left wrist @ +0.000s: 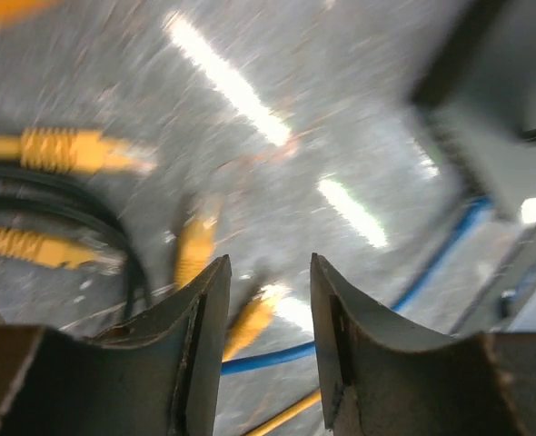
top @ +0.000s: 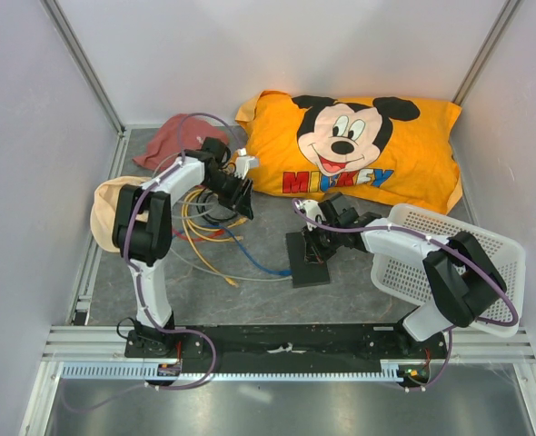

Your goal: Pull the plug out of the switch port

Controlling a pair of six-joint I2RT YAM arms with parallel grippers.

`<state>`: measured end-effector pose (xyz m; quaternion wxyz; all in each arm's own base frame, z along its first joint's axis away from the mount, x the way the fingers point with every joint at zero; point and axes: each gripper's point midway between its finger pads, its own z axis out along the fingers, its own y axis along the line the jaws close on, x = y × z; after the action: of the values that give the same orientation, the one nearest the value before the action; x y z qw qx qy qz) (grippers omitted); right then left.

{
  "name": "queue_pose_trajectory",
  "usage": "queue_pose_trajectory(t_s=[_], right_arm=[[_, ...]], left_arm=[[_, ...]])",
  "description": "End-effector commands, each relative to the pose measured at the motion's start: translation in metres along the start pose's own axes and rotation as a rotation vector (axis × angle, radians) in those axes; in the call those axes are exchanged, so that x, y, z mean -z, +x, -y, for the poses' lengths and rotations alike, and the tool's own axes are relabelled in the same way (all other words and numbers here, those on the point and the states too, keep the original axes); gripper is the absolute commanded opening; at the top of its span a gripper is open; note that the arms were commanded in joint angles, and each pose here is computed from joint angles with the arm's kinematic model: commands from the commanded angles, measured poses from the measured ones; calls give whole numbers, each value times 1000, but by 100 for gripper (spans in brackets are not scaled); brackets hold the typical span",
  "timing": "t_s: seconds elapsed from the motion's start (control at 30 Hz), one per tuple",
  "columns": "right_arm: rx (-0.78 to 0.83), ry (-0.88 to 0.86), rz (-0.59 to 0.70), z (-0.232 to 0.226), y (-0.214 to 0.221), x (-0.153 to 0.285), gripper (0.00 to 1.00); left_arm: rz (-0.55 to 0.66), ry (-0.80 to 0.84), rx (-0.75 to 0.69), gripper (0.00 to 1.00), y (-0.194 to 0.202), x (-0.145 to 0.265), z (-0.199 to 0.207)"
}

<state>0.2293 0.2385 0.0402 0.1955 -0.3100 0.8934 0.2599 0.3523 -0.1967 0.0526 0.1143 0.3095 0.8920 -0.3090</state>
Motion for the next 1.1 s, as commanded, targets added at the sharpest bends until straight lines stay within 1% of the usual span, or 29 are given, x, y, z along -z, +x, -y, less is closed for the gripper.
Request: queue_pose_trajectory(t_s=[0.0,0.07,0.13,0.17,0.23,0.27,0.33,0.37,0.43,0.63,0.87,1.07], right_arm=[[2,59,-31,13,15,-6,4],[3,63,-31,14,15,-6,4],[3,62,-31,13,15,-6,4],[2,62,-33,14,15,-6,4],[3,62,-30,13,15,-5,4],[2,62,-33,14,16,-6,4],[2,63,-29,14,15,-5,4],[4,62,-28,13,14,-5,4],[2,62,-28,14,14,-5,4],[5,65,-22,14,14,-4,4],[5,66,-21,13,14,-4,5],[2,67,-23,14,14,-4,5]], left_arm=[[217,222,-61,49,-55,43,65],[194,300,-14,49,-45,37,81],[158,341,10,49,-33,25,88],[111,364,27,49,-17,11,96],[91,386,12,49,-6,-1,104],[55,390,8,49,9,-12,111],[51,382,-19,49,15,-24,114],[24,377,-19,49,27,-33,117],[23,381,-32,50,29,-45,122],[-43,416,-4,51,49,-72,132],[-100,481,33,51,56,-92,140],[-164,533,34,49,66,-106,152]])
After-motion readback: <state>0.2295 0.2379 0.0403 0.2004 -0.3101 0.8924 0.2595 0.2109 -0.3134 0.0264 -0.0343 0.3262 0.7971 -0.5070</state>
